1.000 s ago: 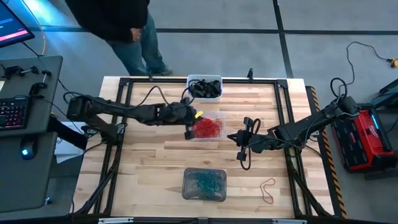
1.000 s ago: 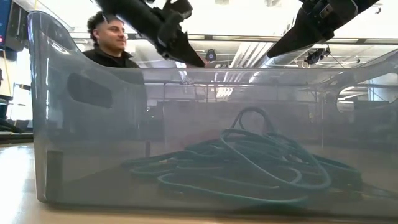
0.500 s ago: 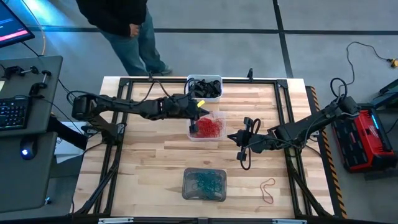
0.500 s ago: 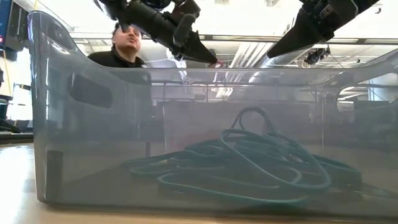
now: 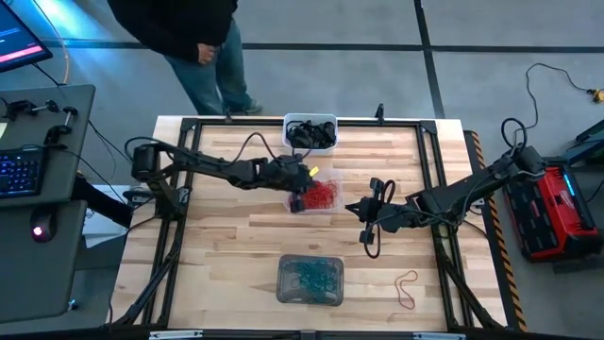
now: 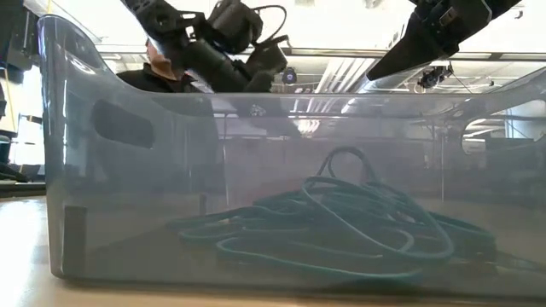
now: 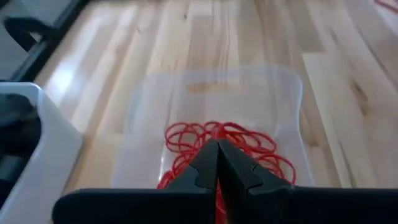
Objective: Sort rubber bands into baskets
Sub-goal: Put the red rubber band into the transparent bin, then return to Home Position
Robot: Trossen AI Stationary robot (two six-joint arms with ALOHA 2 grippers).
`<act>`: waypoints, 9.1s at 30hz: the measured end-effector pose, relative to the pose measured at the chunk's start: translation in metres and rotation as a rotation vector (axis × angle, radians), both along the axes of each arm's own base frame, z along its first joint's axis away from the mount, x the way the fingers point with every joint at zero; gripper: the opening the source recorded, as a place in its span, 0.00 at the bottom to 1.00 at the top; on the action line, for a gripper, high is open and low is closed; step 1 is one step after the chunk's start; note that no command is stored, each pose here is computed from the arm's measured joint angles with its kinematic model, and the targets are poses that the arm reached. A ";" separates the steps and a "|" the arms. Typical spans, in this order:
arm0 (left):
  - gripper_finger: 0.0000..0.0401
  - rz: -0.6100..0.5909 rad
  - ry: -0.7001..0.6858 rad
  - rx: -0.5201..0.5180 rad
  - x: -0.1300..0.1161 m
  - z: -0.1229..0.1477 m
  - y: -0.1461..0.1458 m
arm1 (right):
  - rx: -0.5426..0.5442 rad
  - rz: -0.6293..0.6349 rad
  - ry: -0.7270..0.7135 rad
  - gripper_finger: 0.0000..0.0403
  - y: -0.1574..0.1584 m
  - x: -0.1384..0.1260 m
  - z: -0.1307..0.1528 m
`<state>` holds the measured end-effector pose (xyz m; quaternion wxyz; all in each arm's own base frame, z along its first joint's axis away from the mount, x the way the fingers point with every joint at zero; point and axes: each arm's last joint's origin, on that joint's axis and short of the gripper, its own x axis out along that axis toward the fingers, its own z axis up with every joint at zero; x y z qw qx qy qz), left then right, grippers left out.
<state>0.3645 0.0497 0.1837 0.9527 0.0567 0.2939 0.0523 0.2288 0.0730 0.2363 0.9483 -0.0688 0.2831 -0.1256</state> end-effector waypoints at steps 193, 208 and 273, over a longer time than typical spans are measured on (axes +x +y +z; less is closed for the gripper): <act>0.38 -0.017 -0.350 -0.128 -0.152 0.003 -0.036 | 0.134 -0.094 0.218 0.00 -0.095 0.125 -0.044; 0.38 -0.016 -0.339 -0.130 -0.152 0.002 -0.036 | 0.218 -0.017 0.297 0.08 -0.112 0.138 -0.072; 0.00 0.084 -0.653 -0.045 -0.203 0.002 -0.011 | 0.064 0.089 -0.504 0.00 -0.121 -0.090 -0.082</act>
